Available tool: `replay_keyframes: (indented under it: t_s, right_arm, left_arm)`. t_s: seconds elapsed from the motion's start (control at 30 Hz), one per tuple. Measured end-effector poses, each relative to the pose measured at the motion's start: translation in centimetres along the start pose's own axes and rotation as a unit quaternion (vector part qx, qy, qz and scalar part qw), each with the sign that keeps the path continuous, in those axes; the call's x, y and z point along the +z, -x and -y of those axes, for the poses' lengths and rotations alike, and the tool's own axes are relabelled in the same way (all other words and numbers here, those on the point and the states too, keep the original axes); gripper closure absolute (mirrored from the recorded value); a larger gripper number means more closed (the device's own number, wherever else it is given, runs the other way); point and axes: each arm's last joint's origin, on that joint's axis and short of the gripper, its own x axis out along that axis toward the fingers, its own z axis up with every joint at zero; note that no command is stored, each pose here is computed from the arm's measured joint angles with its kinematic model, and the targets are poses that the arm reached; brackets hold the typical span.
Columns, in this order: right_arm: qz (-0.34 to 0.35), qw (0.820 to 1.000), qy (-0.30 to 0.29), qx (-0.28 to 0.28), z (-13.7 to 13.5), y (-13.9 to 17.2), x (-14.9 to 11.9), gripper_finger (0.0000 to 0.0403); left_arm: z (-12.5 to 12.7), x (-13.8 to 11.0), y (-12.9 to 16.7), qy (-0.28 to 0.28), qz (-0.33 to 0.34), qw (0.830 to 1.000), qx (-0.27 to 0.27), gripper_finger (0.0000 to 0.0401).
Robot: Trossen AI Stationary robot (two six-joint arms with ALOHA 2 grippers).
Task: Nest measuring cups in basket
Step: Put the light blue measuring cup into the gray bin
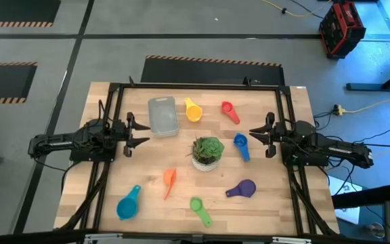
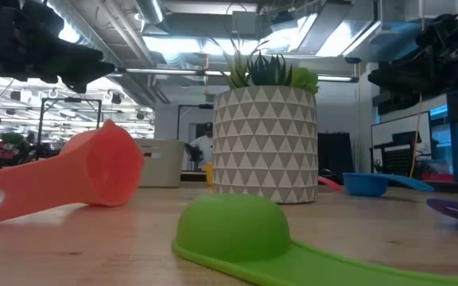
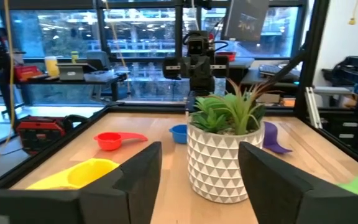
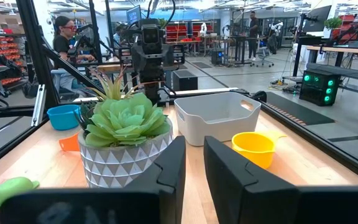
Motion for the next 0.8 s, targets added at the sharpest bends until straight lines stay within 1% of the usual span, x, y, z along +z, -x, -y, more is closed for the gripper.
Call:
replay_keyframes:
  t_s: [0.2,0.37,0.5,0.57,0.67,0.8]
  right_arm:
    - [0.0,1.0,0.0,0.0,0.0,0.0,0.0,0.0339]
    - [0.0,1.0,0.0,0.0,0.0,0.0,0.0,0.0339]
    - [0.0,1.0,0.0,0.0,0.0,0.0,0.0,0.0339]
    - [0.0,1.0,0.0,0.0,0.0,0.0,0.0,0.0339]
    - [0.0,1.0,0.0,0.0,0.0,0.0,0.0,0.0339]
    - [0.0,1.0,0.0,0.0,0.0,0.0,0.0,0.0339]
  left_arm:
    - [0.0,0.0,0.0,0.0,0.0,1.0,0.001,0.0171]
    - [0.0,0.1,0.0,-0.005,0.003,1.0,-0.008,0.0168]
    - [0.1,0.4,0.0,-0.002,0.021,1.0,-0.008,0.0169]
    - [0.0,1.0,0.0,-0.002,0.051,0.999,-0.002,0.017]
    - [0.0,2.1,0.2,0.039,0.109,0.993,0.012,0.017]
    - [0.0,3.5,0.5,0.085,0.122,0.989,0.006,0.0171]
